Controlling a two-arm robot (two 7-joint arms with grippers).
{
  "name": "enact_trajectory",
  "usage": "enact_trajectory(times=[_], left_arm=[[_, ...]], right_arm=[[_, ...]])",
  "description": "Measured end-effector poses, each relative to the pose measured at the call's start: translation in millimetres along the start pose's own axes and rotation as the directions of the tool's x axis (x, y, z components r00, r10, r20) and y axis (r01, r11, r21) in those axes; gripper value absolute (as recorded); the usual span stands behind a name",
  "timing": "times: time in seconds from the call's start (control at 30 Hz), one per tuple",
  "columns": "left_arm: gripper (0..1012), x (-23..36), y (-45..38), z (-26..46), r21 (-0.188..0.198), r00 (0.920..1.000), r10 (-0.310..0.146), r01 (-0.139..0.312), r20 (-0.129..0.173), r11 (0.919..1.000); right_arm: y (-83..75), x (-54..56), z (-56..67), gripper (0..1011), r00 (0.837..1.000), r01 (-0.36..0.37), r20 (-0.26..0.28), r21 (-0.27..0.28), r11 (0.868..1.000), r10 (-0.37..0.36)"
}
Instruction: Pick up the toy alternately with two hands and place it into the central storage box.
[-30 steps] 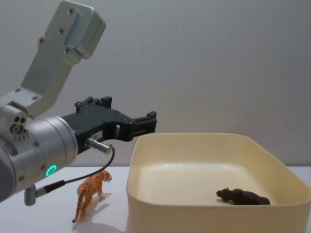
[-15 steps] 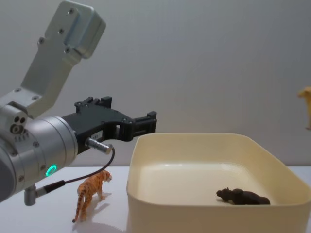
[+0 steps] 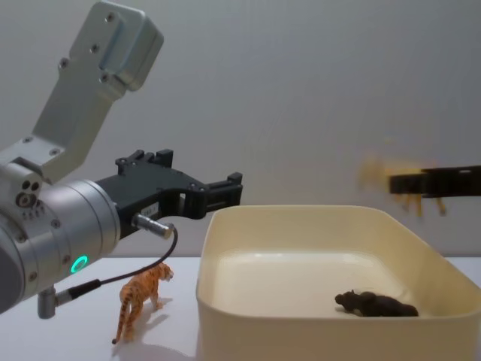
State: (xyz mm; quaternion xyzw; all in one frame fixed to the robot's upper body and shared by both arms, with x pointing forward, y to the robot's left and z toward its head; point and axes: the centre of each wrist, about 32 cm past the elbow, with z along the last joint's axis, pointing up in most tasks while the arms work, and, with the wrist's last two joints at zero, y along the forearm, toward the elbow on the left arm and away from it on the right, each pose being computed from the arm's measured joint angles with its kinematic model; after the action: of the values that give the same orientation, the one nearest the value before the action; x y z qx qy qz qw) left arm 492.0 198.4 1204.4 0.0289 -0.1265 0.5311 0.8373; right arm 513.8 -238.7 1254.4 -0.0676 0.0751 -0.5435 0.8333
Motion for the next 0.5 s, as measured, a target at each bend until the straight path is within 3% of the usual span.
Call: enact_trajectory(times=[0.17, 0.23, 0.27, 0.5], left_arm=[[1001, 0.0, 0.0, 0.0, 0.0, 1.0, 0.0, 0.0, 0.0, 1.0], [1001, 0.0, 0.0, 0.0, 0.0, 1.0, 0.0, 0.0, 0.0, 1.0], [1001, 0.0, 0.0, 0.0, 0.0, 1.0, 0.0, 0.0, 0.0, 1.0], [1001, 0.0, 0.0, 0.0, 0.0, 1.0, 0.0, 0.0, 0.0, 1.0]], right_arm=[[10.8, -7.8, 3.1, 578, 1.0, -0.025, 0.007, -0.017, 1.0, 0.025], [14.1, -10.3, 4.1, 608, 0.999, -0.033, 0.01, -0.023, 0.999, 0.034], [15.0, -11.0, 4.4, 678, 0.999, -0.036, 0.011, -0.025, 0.999, 0.036], [22.1, -16.4, 6.9, 846, 0.998, -0.052, 0.016, -0.036, 0.998, 0.053]])
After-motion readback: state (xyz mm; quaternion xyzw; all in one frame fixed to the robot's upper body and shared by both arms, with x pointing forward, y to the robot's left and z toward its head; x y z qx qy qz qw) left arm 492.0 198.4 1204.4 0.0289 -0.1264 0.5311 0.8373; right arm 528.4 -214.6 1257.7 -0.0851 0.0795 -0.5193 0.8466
